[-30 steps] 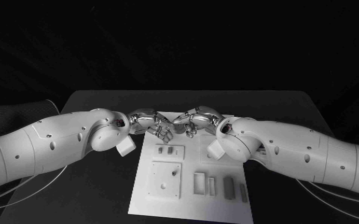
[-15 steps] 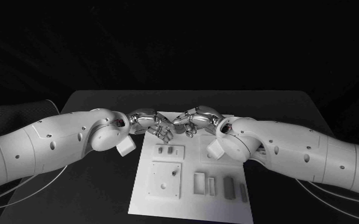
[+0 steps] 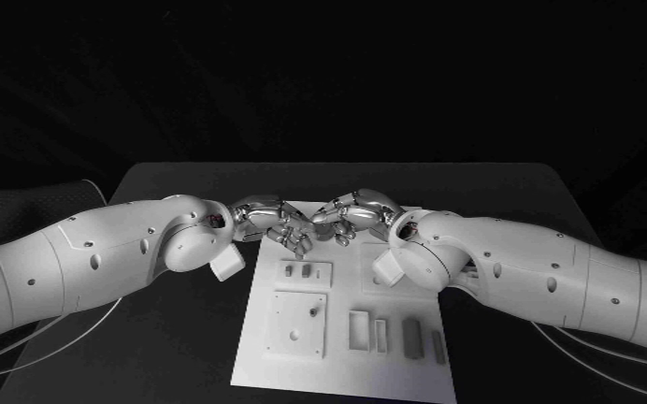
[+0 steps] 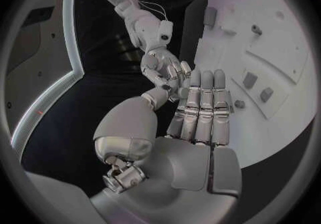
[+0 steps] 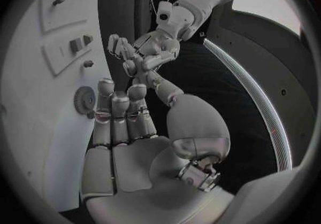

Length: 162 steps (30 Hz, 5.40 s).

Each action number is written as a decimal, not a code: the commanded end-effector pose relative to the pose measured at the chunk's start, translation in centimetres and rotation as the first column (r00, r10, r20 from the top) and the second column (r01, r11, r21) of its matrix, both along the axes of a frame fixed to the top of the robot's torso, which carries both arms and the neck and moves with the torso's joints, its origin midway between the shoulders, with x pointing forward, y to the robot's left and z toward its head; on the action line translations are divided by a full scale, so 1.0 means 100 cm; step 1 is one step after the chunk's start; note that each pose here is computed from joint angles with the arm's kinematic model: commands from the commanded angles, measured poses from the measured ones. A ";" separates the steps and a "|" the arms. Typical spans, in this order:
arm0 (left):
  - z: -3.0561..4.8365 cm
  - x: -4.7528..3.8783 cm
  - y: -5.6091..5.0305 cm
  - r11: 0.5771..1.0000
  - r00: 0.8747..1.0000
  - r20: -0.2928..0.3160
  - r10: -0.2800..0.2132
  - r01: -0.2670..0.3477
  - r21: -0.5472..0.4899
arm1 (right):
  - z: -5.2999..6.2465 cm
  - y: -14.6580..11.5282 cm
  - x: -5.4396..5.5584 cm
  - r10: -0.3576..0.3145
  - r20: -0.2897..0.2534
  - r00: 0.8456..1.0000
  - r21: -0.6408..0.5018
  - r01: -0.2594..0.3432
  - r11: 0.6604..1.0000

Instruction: Assemble the parts on the task board

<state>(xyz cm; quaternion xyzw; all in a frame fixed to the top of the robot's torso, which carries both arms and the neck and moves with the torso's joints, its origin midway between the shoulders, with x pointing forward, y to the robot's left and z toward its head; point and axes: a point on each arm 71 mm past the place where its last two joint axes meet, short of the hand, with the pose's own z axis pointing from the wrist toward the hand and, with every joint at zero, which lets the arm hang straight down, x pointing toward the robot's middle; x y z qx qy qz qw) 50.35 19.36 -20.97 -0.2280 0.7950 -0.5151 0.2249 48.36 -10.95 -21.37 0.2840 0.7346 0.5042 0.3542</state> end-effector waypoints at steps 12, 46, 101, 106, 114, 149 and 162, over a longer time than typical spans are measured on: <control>-0.0008 0.0004 0.001 1.000 1.000 -0.006 0.018 -0.018 0.011 | 0.003 -0.002 0.002 0.000 0.035 0.999 0.016 -0.001 1.000; 0.0031 0.0291 0.099 0.953 0.953 0.032 0.301 -0.301 0.013 | 0.017 -0.007 0.000 0.302 0.430 0.851 -0.297 -0.183 0.937; 0.0097 0.0511 0.088 0.919 0.910 0.130 0.393 -0.389 -0.056 | -0.048 0.071 -0.083 0.740 0.542 0.397 -0.692 -0.288 0.662; 0.0095 0.0509 0.087 0.921 0.912 0.129 0.388 -0.385 -0.054 | -0.050 0.070 -0.081 0.745 0.531 0.404 -0.695 -0.295 0.656; 0.0095 0.0506 0.084 0.924 0.915 0.127 0.382 -0.378 -0.056 | -0.052 0.070 -0.081 0.746 0.522 0.413 -0.690 -0.310 0.654; 0.0087 0.0511 0.084 0.919 0.911 0.125 0.394 -0.392 -0.043 | -0.069 0.069 -0.081 0.765 0.465 0.446 -0.699 -0.345 0.626; 0.0087 0.0508 0.085 0.919 0.911 0.124 0.394 -0.392 -0.043 | -0.073 0.070 -0.083 0.767 0.456 0.451 -0.698 -0.353 0.623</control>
